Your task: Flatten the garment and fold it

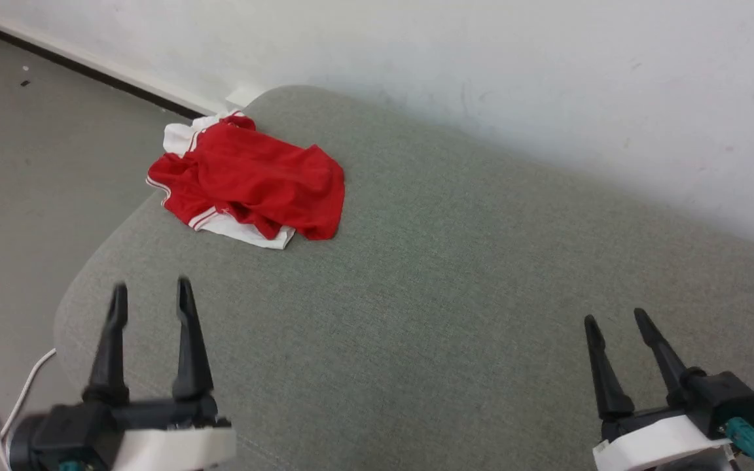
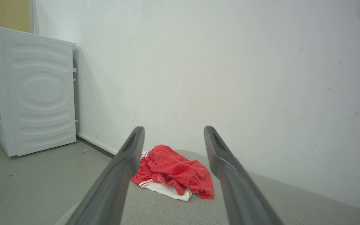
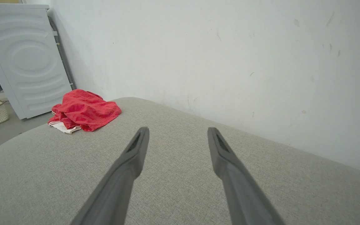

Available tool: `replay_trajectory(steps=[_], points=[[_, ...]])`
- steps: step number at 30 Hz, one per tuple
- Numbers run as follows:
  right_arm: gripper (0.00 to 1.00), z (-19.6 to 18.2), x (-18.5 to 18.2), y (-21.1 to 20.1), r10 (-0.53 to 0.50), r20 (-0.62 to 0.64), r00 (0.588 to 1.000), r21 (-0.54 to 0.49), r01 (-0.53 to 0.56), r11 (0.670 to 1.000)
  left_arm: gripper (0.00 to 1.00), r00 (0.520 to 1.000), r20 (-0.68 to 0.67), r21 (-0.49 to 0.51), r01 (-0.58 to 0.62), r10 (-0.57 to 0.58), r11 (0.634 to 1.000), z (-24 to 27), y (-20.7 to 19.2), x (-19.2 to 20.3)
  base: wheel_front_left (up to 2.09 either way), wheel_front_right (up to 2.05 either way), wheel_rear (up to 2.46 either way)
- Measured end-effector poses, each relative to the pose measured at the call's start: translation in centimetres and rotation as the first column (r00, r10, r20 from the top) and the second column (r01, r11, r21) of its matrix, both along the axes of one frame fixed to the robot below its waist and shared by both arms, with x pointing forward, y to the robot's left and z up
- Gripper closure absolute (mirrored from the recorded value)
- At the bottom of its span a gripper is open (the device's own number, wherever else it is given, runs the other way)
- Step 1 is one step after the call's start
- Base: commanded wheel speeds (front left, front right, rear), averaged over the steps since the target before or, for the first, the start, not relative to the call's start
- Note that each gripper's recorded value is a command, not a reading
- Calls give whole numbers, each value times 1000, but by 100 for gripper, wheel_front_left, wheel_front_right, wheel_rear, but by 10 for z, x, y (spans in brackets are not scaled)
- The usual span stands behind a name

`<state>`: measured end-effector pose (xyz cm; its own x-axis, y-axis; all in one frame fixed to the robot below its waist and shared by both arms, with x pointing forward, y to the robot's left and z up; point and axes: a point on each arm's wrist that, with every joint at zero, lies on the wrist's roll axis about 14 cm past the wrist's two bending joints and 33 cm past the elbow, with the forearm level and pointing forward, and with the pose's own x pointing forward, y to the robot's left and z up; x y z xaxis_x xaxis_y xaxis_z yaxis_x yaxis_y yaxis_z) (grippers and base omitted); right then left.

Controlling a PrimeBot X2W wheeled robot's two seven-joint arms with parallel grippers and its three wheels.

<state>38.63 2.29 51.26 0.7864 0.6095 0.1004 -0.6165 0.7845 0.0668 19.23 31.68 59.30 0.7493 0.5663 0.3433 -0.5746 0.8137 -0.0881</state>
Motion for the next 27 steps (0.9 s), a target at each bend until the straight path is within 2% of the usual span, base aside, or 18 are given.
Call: replay_trajectory(steps=[7,10,14,18,22,27], points=[[0,-3,11,1,-3,10,1000,-5,3,1000,0,988,124,208,67,-94,976,91,15,27,0,0,0],[0,-3,20,4,-2,13,1000,-9,2,1000,0,992,78,277,79,-104,958,116,30,49,0,0,0],[0,-2,31,7,0,18,1000,-11,0,1000,0,989,84,255,99,-124,962,142,49,84,0,0,0],[0,-6,42,10,-1,18,1000,-29,1,1000,0,992,22,203,119,-126,972,148,76,124,0,0,0],[0,-9,53,11,-5,15,1000,-40,6,999,0,983,-146,192,137,-110,972,135,102,164,0,0,0],[0,-13,66,7,-22,10,1000,-56,22,998,0,905,-413,74,140,-97,987,74,133,202,0,0,0]])
